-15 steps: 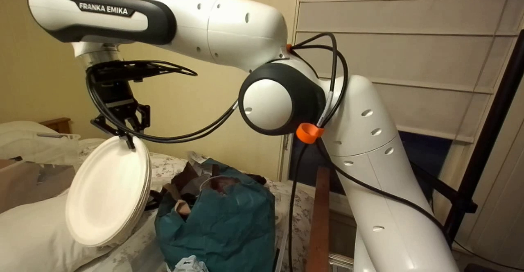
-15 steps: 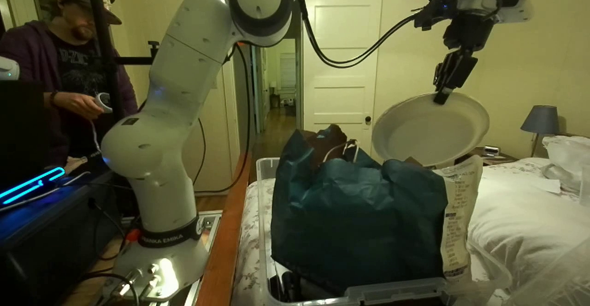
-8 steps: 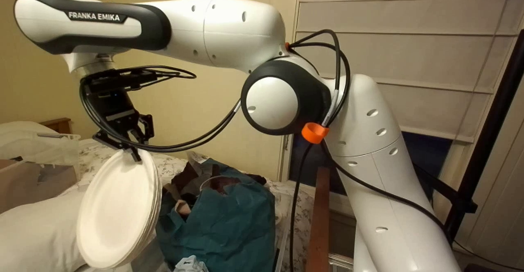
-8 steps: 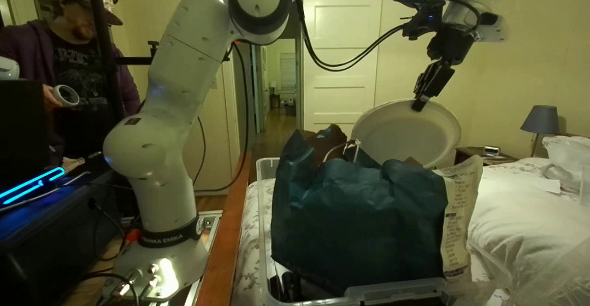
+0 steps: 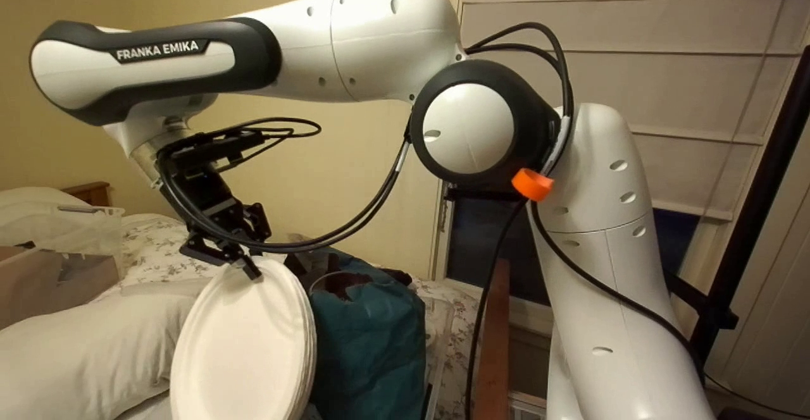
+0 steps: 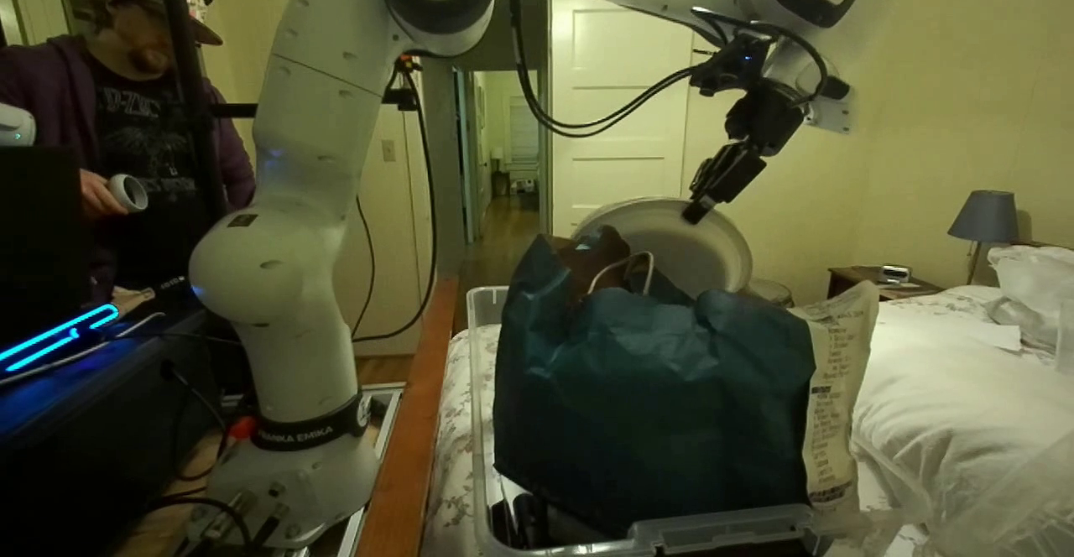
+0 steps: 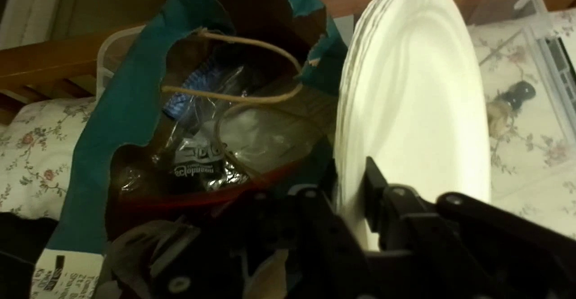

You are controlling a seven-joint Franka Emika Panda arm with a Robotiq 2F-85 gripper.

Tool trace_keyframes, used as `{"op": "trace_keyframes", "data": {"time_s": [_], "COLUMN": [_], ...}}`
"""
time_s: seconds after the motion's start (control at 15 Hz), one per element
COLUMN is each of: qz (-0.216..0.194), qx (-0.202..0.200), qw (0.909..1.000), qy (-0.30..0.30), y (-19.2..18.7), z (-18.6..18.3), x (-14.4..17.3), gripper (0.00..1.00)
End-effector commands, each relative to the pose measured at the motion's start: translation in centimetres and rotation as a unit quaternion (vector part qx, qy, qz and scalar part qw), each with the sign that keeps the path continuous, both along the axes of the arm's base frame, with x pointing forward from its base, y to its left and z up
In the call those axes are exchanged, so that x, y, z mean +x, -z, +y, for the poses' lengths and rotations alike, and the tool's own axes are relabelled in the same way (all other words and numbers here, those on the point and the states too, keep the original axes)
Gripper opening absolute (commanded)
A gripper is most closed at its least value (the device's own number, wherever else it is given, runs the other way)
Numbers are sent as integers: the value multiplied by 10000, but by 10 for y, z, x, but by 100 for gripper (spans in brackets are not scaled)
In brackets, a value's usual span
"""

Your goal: Pick up the plate from the bed and put it in the bag

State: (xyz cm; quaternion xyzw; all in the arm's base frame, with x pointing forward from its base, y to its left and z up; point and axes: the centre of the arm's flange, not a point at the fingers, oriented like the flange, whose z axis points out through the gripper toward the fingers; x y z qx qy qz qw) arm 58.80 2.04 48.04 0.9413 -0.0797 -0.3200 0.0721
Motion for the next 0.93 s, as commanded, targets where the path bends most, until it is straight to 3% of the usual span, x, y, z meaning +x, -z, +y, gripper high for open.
{"op": "trace_keyframes", "data": {"time_s": [0.0, 0.2, 0.27, 0.33, 0.53, 0.6, 0.87], "qz": [488, 599, 538, 561, 567, 567, 643], "qx": [55, 145, 136, 138, 131, 130, 327], "qw": [9969, 9931, 9962, 9958, 9960, 9961, 9895], "qy": [-619, -1002, -675, -712, -683, -670, -1256], "y": [24, 39, 37, 40, 41, 41, 58], "z": [18, 40, 34, 38, 36, 34, 71], "x": [-28, -23, -15, -16, -15, -15, -9], "gripper": [4, 4, 4, 15, 15, 4, 4]}}
